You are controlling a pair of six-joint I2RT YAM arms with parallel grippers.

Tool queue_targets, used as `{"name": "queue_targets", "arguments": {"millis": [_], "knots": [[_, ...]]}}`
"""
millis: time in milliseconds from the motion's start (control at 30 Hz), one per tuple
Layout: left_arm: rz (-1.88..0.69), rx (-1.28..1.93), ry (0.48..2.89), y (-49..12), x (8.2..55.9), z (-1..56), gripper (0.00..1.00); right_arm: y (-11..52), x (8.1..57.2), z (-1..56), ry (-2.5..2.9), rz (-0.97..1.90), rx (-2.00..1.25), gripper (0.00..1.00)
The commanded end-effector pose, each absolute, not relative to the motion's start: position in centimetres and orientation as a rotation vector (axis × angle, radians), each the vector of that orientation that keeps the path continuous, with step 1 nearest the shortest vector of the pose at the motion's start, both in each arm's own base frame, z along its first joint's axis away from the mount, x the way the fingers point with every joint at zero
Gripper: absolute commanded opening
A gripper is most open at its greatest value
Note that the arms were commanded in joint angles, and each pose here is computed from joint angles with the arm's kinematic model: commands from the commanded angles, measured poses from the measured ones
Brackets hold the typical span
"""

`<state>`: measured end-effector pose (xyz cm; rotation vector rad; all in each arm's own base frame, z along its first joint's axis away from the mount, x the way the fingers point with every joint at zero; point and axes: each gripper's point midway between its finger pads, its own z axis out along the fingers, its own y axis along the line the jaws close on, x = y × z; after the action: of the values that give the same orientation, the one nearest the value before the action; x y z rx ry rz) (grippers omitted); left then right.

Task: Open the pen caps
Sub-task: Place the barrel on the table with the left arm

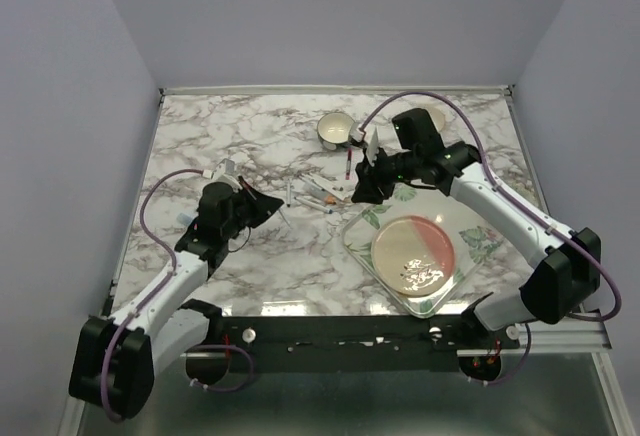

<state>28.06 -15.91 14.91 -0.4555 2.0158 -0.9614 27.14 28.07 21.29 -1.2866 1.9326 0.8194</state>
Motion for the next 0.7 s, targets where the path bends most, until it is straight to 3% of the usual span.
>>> {"name": "queue_targets", "arguments": {"millis": [0, 333, 600, 667], "knots": [[-1.107, -0.585, 2.065, -18.5, 29.7, 14.4, 0.00, 26.8, 26.3, 22.0, 1.843, 0.938, -1.280, 0.44], [-1.131, -0.842, 2.063, -20.8, 32.3, 9.8, 0.01, 25.5, 26.2, 23.2, 1.827, 1.016, -1.215, 0.44], [-0.976, -0.961, 2.148, -20.9, 33.1, 5.8, 0.11, 24.6, 26.5, 23.9, 1.818, 1.041, -1.173, 0.44], [-0.968, -0.972, 2.149, -21.0, 33.1, 5.5, 0.17, 24.5, 26.5, 23.9, 1.817, 1.048, -1.171, 0.44]]}}
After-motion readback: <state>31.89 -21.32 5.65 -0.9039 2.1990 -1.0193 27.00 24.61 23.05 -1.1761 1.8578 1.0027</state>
